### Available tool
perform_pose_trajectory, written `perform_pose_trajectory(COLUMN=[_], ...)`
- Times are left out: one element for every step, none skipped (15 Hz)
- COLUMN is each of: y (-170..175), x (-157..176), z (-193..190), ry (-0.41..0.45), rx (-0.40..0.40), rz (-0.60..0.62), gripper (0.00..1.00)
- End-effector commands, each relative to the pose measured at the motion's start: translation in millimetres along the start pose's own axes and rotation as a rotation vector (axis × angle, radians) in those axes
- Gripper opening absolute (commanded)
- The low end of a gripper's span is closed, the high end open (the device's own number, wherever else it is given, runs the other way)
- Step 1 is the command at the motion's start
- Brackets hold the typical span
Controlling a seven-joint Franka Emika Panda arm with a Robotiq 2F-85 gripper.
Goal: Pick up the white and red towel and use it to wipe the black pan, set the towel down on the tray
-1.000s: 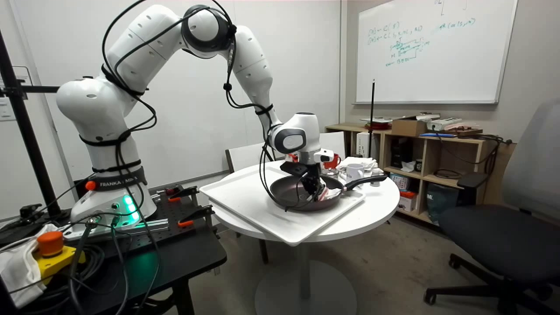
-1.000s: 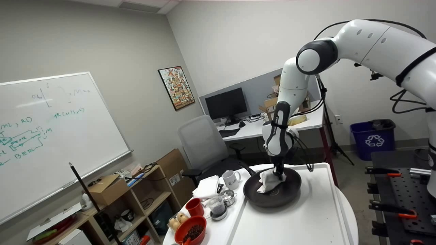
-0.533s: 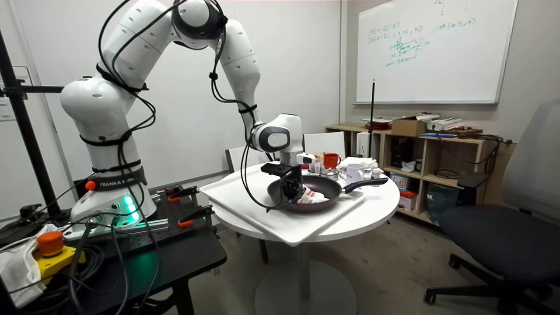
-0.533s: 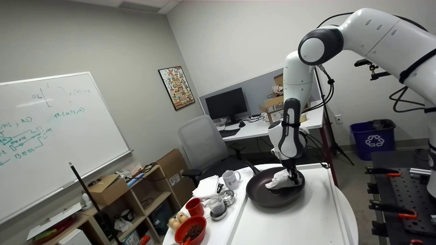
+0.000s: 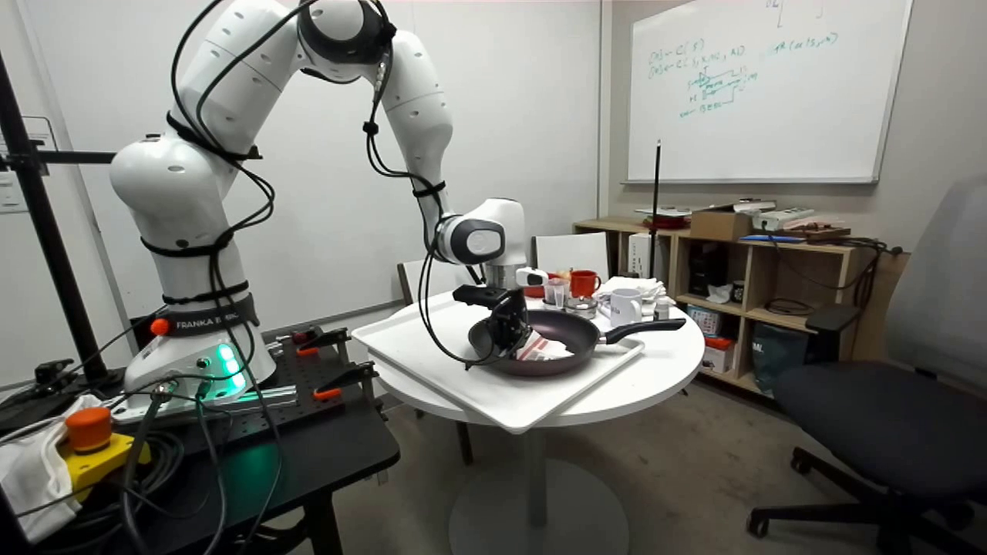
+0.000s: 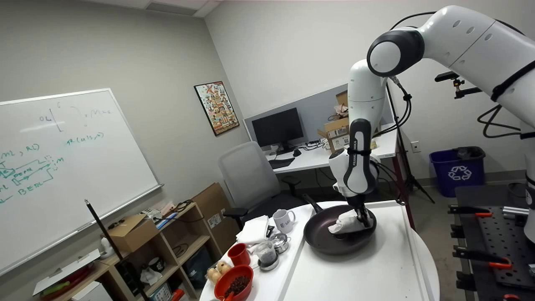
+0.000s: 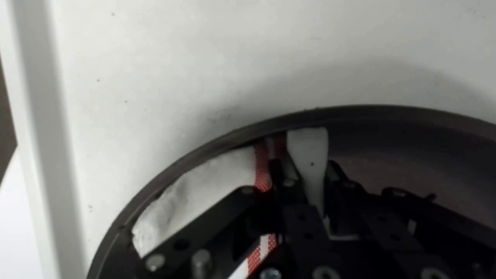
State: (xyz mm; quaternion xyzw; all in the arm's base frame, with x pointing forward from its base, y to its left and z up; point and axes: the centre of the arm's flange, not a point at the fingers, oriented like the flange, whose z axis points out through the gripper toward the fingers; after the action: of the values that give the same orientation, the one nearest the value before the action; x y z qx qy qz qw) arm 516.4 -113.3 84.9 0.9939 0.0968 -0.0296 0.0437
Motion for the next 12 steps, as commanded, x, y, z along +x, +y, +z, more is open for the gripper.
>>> perform_pose_trajectory(y=[28, 38, 48, 54, 61, 65, 67, 67, 67, 64, 62, 60], x=[31, 41, 52, 59, 67, 72, 77, 81, 85, 89, 94, 100], z=[0, 0, 1, 1, 2, 4, 6, 9, 12, 15, 18, 20], ry=[-0.003, 0.004, 0.003, 0.0, 0.0, -0.007, -0.01, -0.013, -0.015, -0.014, -0.012, -0.01], rx=[-0.016, -0.02, -0.019, -0.016, -0.016, -0.009, -0.006, 0.002, 0.009, 0.026, 0.042, 0.059], rz=[0.055, 0.079, 0.093, 0.105, 0.115, 0.119, 0.121, 0.116, 0.11, 0.1, 0.097, 0.103], gripper=[0.04, 0.04, 0.04, 0.04, 0.04, 0.04, 0.04, 0.04, 0.04, 0.04, 0.04, 0.04])
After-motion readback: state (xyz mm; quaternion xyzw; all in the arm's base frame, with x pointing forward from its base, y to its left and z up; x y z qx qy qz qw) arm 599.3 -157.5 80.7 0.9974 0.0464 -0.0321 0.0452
